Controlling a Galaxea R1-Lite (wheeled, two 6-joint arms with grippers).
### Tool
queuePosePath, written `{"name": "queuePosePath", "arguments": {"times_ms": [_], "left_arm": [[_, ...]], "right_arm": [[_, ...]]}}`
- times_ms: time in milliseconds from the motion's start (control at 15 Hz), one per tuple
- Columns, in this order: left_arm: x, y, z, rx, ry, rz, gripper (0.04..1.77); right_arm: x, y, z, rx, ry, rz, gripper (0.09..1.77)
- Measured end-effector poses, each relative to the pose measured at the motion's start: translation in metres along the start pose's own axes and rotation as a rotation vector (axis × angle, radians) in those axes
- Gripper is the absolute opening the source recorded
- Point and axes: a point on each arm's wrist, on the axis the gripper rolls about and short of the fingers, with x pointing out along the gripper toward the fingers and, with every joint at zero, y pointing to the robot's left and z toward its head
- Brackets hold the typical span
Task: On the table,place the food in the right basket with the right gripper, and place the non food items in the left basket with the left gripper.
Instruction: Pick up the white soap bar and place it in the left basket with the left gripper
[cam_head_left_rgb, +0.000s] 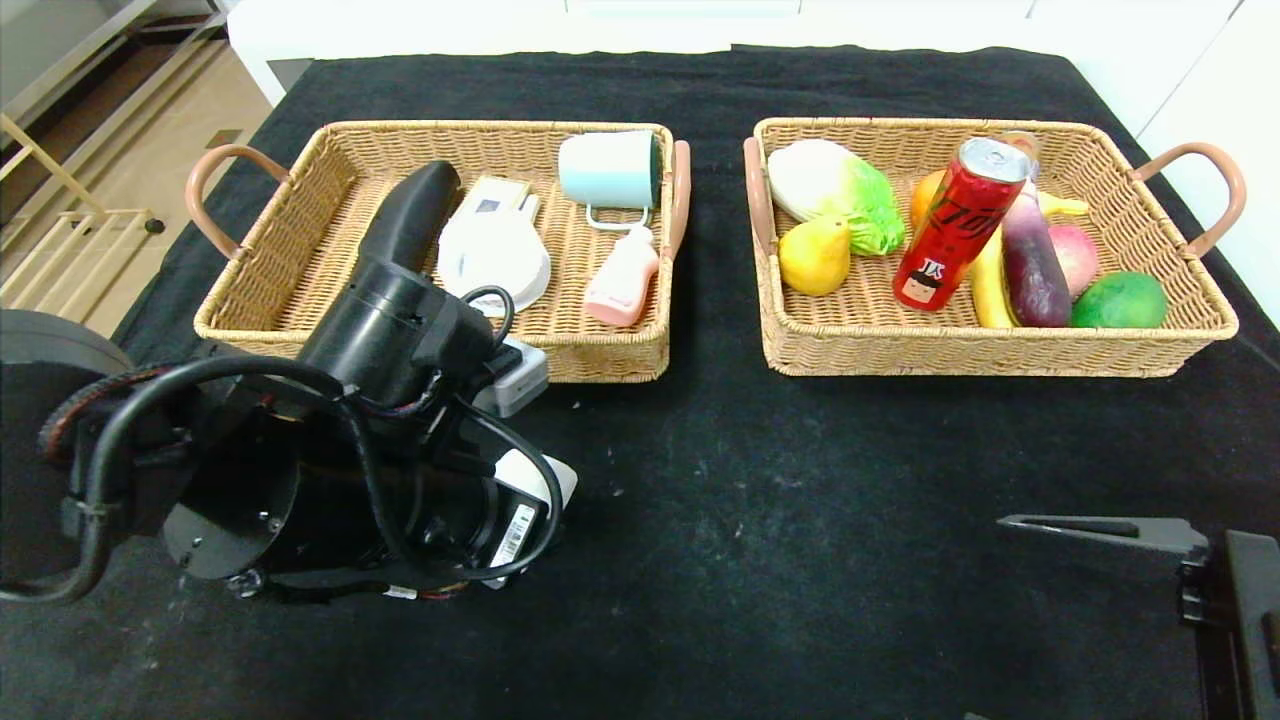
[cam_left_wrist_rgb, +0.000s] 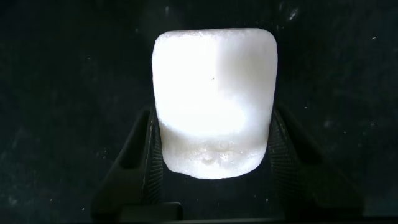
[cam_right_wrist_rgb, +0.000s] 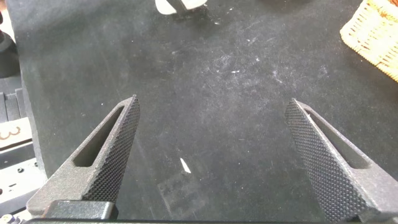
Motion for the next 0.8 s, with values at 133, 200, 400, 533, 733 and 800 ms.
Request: {"name": "queuePosePath", "arguments": {"times_ms": [133,200,400,533,733,800], "left_arm": [[-0.011,0.003,-0.002,-0.011,-0.028,-0.004,1.01],[-0.016,0.004,-0.002,-0.017,-0.047,-0.005,1.01],[-0.032,0.010,0.000,-0.049,-0.134,-0.004,1.01],[-0.039,0.016,-0.001,-0.067,-0.179,0.007,1.01],[-0.054,0.029,0.002,-0.112,-0.259,0.029,1.01],[-0.057,0.033,0.001,-0.124,-0.270,0.038,1.01]], "right_arm": [[0.000,0.000,0.000,0.000,0.001,0.003,1.71],[0.000,0.000,0.000,0.000,0.001,0.003,1.71],[0.001,0.000,-0.001,0.001,0.005,0.000,1.71],[0.001,-0.002,0.000,0.002,0.003,-0.011,1.71],[0.000,-0.005,0.002,0.003,-0.003,-0.031,1.71],[0.000,-0.006,0.002,0.003,-0.004,-0.037,1.71]]}}
